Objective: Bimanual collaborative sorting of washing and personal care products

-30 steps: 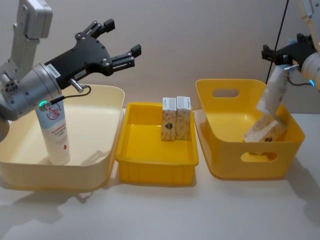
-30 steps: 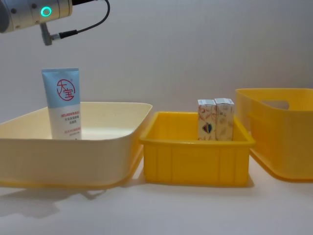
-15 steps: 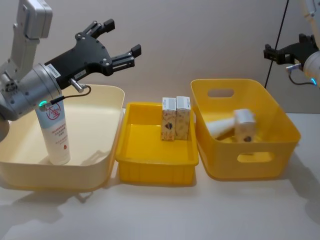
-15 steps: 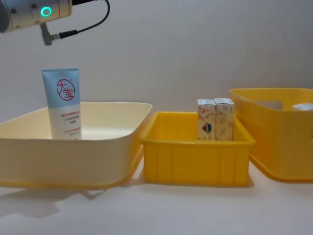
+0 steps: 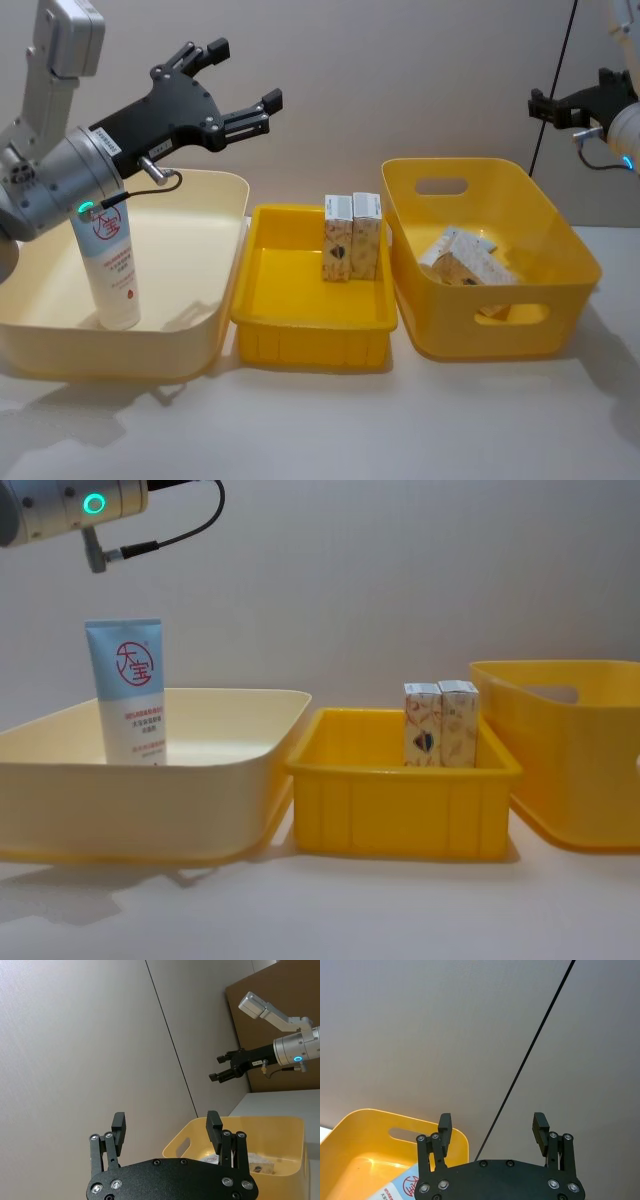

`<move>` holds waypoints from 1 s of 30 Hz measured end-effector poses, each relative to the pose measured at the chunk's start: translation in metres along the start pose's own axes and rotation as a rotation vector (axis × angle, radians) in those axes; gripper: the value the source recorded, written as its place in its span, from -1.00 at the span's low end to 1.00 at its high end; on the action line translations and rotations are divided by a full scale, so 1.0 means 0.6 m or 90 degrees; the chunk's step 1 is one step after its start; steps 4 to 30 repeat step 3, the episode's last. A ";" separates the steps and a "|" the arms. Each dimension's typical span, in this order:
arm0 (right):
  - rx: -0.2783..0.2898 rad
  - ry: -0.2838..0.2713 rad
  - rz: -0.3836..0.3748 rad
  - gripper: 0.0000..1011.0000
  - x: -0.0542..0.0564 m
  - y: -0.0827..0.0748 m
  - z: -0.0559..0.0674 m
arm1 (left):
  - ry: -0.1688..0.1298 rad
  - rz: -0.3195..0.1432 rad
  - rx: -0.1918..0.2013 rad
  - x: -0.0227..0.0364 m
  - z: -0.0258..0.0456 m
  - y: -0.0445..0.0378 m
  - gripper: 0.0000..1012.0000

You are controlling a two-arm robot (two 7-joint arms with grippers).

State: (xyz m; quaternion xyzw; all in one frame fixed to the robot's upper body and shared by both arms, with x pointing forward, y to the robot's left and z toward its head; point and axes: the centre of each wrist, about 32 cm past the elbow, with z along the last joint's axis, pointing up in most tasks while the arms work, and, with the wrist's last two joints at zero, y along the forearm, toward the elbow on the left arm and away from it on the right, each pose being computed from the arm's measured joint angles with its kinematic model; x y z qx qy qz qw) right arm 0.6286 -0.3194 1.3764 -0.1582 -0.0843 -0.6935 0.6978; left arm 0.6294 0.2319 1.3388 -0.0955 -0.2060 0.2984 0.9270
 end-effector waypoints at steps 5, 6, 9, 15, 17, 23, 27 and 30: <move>0.000 0.000 0.000 0.98 0.000 0.000 0.000 | 0.000 0.000 0.000 0.0000 0.000 0.000 0.98; 0.000 0.000 0.000 0.98 0.000 0.000 0.000 | 0.000 0.000 0.000 0.0000 0.000 0.000 0.98; 0.000 0.000 0.000 0.98 0.000 0.000 0.000 | 0.000 0.000 0.000 0.0000 0.000 0.000 0.98; 0.000 0.000 0.000 0.98 0.000 0.000 0.000 | 0.000 0.000 0.000 0.0000 0.000 0.000 0.98; 0.000 0.000 0.000 0.98 0.000 0.000 0.000 | 0.000 0.000 0.000 0.0000 0.000 0.000 0.98; 0.000 0.000 0.000 0.98 0.000 0.000 0.000 | 0.000 0.000 0.000 0.0000 0.000 0.000 0.98; 0.000 0.000 0.000 0.98 0.000 0.000 0.000 | 0.000 0.000 0.000 0.0000 0.000 0.000 0.98; 0.000 0.000 0.000 0.98 0.000 0.000 0.000 | 0.000 0.000 0.000 0.0000 0.000 0.000 0.98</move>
